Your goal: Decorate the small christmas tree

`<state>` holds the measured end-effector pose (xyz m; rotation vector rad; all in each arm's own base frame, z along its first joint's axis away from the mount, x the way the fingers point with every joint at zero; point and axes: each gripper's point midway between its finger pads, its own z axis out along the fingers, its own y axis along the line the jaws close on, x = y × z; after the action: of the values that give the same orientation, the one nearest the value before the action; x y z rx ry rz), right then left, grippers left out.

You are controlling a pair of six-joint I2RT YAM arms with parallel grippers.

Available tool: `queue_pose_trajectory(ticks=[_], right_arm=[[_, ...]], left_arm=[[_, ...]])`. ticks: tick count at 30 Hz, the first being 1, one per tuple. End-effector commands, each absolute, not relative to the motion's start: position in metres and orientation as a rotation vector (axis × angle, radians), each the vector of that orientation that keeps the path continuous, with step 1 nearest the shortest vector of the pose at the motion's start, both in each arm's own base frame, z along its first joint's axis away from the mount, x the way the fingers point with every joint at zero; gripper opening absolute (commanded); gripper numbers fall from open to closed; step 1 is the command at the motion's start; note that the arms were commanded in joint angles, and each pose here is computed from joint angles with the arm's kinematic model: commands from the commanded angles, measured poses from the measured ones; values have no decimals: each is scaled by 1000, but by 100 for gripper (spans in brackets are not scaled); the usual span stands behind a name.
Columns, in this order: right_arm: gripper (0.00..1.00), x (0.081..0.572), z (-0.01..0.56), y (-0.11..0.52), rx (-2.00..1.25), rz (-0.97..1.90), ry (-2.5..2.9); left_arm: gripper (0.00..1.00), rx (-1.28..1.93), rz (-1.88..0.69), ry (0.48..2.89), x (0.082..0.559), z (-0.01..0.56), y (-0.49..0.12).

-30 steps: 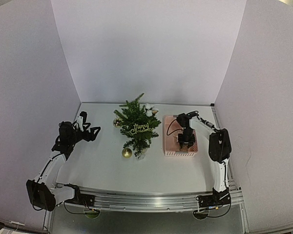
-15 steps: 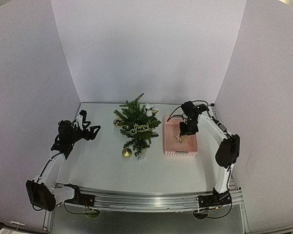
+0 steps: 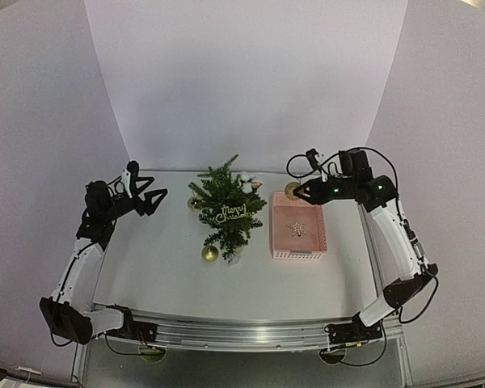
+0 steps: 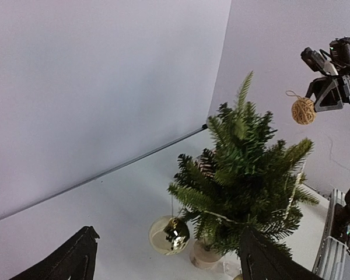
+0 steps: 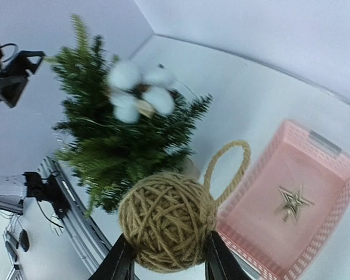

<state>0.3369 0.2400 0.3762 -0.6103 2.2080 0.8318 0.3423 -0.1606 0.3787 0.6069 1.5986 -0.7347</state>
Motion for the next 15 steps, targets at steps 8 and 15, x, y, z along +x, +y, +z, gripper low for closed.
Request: queue_pose_trajectory(ticks=[8, 15], right_arm=[[36, 257, 486, 346, -1005, 1316, 1613], [36, 236, 481, 408, -1166, 1431, 1527]], left_arm=[[81, 881, -1074, 1427, 315, 457, -212], [83, 1066, -1218, 1379, 280, 459, -251]])
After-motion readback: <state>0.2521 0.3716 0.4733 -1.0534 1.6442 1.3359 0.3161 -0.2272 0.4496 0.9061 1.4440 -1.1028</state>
